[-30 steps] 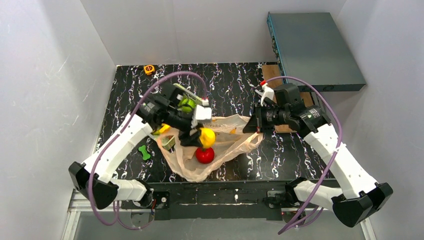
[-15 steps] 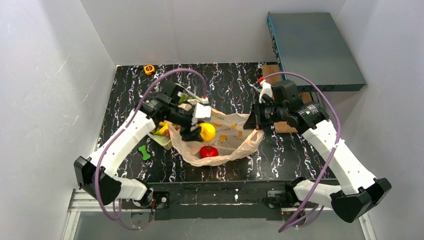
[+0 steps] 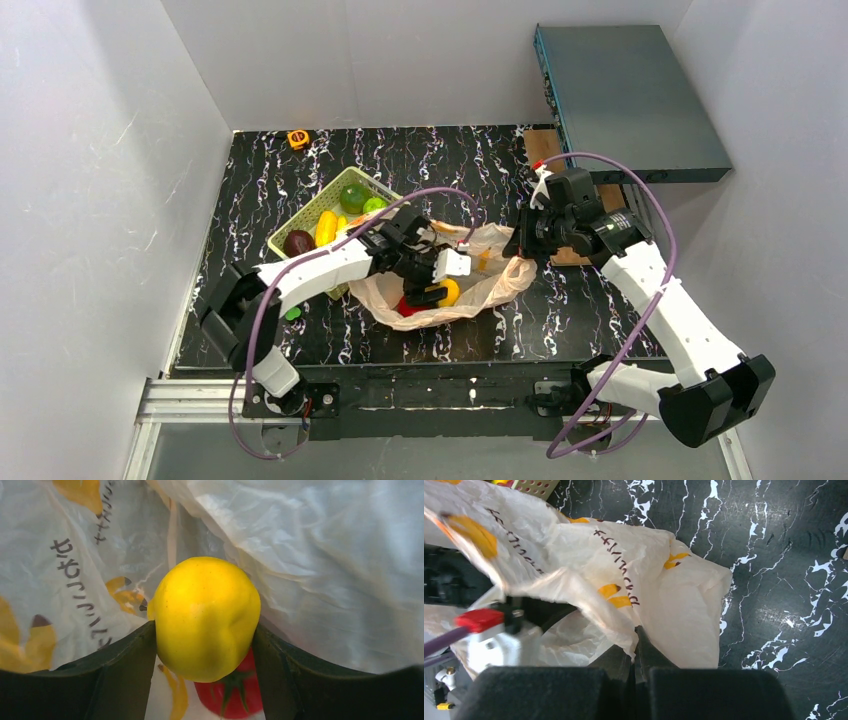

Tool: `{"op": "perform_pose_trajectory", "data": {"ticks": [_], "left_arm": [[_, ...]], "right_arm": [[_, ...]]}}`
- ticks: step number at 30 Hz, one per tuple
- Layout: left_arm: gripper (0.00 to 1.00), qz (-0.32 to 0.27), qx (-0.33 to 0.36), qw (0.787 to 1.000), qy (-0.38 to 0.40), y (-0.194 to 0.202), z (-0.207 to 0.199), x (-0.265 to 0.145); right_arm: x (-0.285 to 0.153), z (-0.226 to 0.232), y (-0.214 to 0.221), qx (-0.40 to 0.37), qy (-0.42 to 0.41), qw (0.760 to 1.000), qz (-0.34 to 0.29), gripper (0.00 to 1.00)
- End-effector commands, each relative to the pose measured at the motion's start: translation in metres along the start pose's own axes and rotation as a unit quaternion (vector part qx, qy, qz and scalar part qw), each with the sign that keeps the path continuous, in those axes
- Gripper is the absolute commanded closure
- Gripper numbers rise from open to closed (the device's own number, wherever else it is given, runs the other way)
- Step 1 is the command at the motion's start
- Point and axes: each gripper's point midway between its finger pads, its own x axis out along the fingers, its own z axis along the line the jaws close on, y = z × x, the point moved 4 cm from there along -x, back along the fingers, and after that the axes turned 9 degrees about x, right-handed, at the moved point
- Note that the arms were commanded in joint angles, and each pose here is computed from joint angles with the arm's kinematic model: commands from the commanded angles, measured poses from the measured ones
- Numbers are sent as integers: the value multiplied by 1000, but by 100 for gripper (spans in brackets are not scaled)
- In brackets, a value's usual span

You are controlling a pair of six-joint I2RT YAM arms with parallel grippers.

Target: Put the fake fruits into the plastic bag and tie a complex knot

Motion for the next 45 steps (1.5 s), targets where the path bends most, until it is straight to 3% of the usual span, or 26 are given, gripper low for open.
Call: {"op": "perform_pose_trajectory", "data": {"ticks": [1,6,14,19,23,25,29,34,38,45], "left_arm": [[35,40,37,998,-12,15,7,15],[3,30,17,999,-12,-8,7,-2],[2,-104,-6,992,-71,-121,6,-102],[2,-181,-98,970,-131,-140,22,-171],[2,-175,-235,929,-225,-89,49,-218],[3,-108,-308,896,-301,-30,61,-239],[8,77,-405,838,-358,75,46,-247],[9,155,-488,766,-389,141,35,-242],[12,156,-532,755,-352,159,38,-219],[20,118,-518,817,-223,151,26,-172]], "right_arm": [[5,-3,-7,-1,7,1000,-19,99],[6,-7,-1,1,10,1000,-12,99],[8,-16,16,2,8,1000,0,99],[7,-15,17,0,0,1000,-4,99],[4,-14,19,-1,-3,1000,-5,99],[2,-14,18,-2,-4,1000,-8,99],[0,-12,18,-4,-7,1000,-7,99],[1,-13,20,-2,-6,1000,-3,99],[0,-13,19,-3,-6,1000,-3,99],[-2,-12,17,-11,-2,1000,-5,99]]}}
